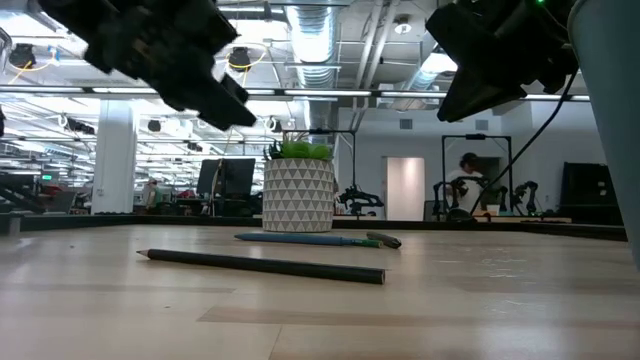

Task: Sort pens & pencils
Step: Put the blue pen into the transparent bin

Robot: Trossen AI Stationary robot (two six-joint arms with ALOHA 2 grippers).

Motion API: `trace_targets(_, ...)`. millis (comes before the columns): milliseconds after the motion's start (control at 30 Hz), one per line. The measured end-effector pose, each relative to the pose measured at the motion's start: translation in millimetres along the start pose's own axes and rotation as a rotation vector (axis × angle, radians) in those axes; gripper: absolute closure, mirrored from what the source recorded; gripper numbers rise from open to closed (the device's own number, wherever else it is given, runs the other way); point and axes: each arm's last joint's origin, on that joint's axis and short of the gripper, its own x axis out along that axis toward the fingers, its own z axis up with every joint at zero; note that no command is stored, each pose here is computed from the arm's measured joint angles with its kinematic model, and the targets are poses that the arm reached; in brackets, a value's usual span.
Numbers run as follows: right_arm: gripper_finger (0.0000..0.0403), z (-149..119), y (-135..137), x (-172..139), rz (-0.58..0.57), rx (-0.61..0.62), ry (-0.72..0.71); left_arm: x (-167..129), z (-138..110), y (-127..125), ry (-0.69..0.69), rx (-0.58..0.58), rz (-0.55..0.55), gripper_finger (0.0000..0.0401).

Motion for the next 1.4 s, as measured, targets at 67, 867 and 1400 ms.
trace_targets(67,0.0316,0,0,0,0.0,-0.001,0.0,10,-6,5,0.018,0.016,-0.022,0.0317)
trace_targets(867,0.0316,-1,-1,-1,-0.002,-0.028,0.001,67,-52,53,0.088,-0.037,-0.062,0.0317)
trace_targets(1400,0.0316,-1,0,-1,0.0,-0.024,0.0,66,-57,53,0.136,-0.018,-0.034,0.0317)
